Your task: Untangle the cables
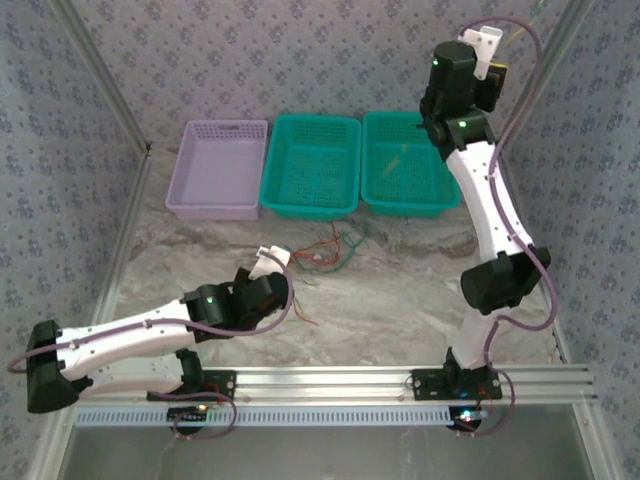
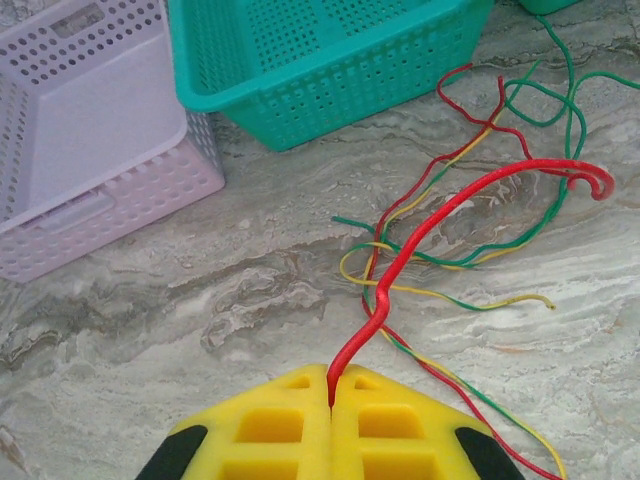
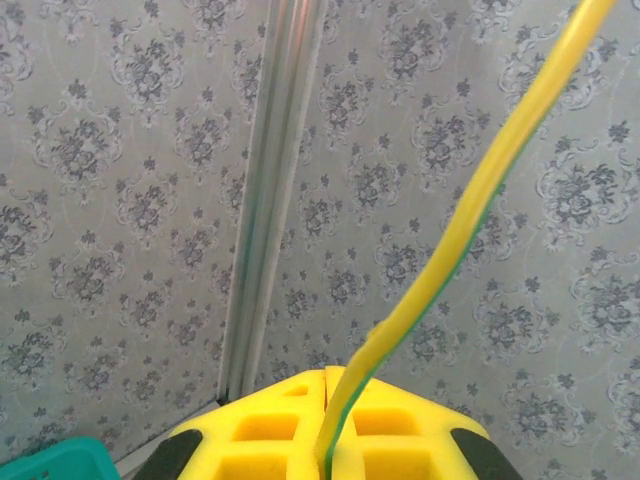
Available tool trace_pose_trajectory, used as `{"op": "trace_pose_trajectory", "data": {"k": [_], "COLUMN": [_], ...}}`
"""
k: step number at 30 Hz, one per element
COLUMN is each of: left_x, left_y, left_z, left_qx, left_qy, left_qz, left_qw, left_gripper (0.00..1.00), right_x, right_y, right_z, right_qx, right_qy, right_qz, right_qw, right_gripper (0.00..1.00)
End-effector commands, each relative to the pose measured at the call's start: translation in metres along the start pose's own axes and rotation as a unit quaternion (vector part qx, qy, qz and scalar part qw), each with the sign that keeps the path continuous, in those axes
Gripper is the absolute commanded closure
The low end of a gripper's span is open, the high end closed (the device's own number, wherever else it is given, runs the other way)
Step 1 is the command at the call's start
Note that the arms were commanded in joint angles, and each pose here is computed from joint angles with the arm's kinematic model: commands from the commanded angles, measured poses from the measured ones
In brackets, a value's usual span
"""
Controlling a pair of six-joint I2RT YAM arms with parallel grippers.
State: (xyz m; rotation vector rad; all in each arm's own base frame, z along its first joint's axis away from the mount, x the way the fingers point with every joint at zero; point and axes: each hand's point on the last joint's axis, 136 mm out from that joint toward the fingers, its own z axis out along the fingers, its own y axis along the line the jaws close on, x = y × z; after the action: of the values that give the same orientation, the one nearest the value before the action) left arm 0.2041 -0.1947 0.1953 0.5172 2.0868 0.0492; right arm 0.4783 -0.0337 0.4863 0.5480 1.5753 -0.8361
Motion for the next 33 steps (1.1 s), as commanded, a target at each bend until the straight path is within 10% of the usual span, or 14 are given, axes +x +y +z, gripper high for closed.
{"op": "trace_pose_trajectory", "data": {"k": [1,19,33], "left_x": [-0.005,0.01,0.011], "left_y": [0.003,0.002,0.002], "left_z": [-0.003,0.004,0.004], "left_qx": [-0.006,-0.006,-0.006], "left_qy": [-0.018,-0.014,-0.015], "left_qz": [-0.013,-0.019,-0.016], "left_qw": [1.0,1.0,1.0], "left_gripper": [1.0,1.0,1.0], "right_x": [0.013,0.183,0.085], "right_y": [0.026,0.132,0.081], "right_z": [0.002,-0.001,-0.002], "right_qx": [0.006,-0.064,-0.024], "right_qy": [0.001,0.104,0.048], "right_qz": [-0.026,-0.18,-0.122], "right_qw": [1.0,0.976,0.991], "right_gripper": [1.0,1.0,1.0]}}
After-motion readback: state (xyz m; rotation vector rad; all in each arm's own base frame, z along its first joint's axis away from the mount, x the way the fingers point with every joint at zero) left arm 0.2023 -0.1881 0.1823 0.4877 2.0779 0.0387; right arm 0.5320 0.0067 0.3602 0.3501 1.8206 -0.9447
